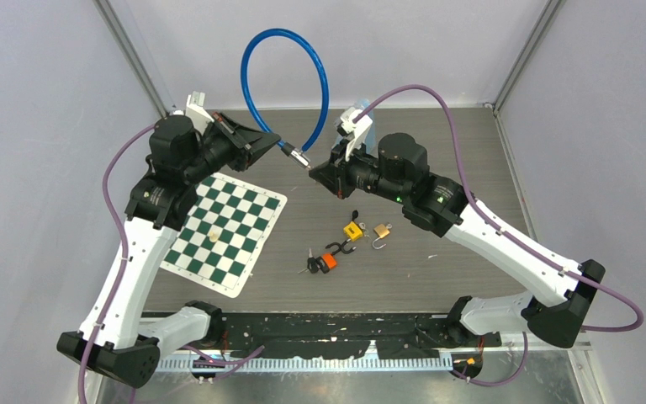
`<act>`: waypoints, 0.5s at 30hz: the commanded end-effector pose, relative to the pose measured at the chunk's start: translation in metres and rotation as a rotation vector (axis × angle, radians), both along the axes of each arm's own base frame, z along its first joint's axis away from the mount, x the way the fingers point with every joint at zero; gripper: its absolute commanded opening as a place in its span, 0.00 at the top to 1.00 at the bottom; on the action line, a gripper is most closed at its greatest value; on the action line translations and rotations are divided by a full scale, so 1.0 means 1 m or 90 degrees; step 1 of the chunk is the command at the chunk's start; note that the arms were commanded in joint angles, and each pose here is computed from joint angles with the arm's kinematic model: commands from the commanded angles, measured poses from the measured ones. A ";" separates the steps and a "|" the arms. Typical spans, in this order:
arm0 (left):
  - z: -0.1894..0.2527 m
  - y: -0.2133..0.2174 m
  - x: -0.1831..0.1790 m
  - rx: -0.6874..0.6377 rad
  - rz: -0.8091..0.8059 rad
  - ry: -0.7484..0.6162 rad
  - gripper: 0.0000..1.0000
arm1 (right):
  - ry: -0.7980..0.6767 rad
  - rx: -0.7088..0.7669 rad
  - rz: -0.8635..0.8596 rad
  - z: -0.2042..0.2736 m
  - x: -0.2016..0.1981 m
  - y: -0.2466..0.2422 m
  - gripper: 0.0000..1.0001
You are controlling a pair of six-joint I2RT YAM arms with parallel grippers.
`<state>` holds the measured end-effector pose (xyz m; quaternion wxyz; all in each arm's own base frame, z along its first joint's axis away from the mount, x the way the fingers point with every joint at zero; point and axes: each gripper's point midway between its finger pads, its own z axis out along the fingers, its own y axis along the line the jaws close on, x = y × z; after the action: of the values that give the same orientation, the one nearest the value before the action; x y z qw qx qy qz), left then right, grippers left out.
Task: Lock with the key
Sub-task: Lock the lock.
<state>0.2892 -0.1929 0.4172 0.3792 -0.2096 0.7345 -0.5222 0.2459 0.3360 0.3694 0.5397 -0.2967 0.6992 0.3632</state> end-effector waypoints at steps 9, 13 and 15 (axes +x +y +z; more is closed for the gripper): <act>0.022 0.020 0.013 0.052 0.071 -0.085 1.00 | -0.050 -0.067 0.009 -0.002 0.002 -0.008 0.95; 0.025 0.024 0.015 0.060 0.080 -0.098 1.00 | -0.038 -0.070 0.054 -0.008 -0.009 -0.006 0.95; 0.025 0.026 0.016 0.066 0.083 -0.103 1.00 | -0.034 -0.067 0.056 -0.009 -0.011 -0.008 0.95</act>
<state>0.3036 -0.1752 0.4022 0.4217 -0.2171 0.7471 -0.4656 0.2435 0.3315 0.3434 0.5170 -0.3509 0.7106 0.3234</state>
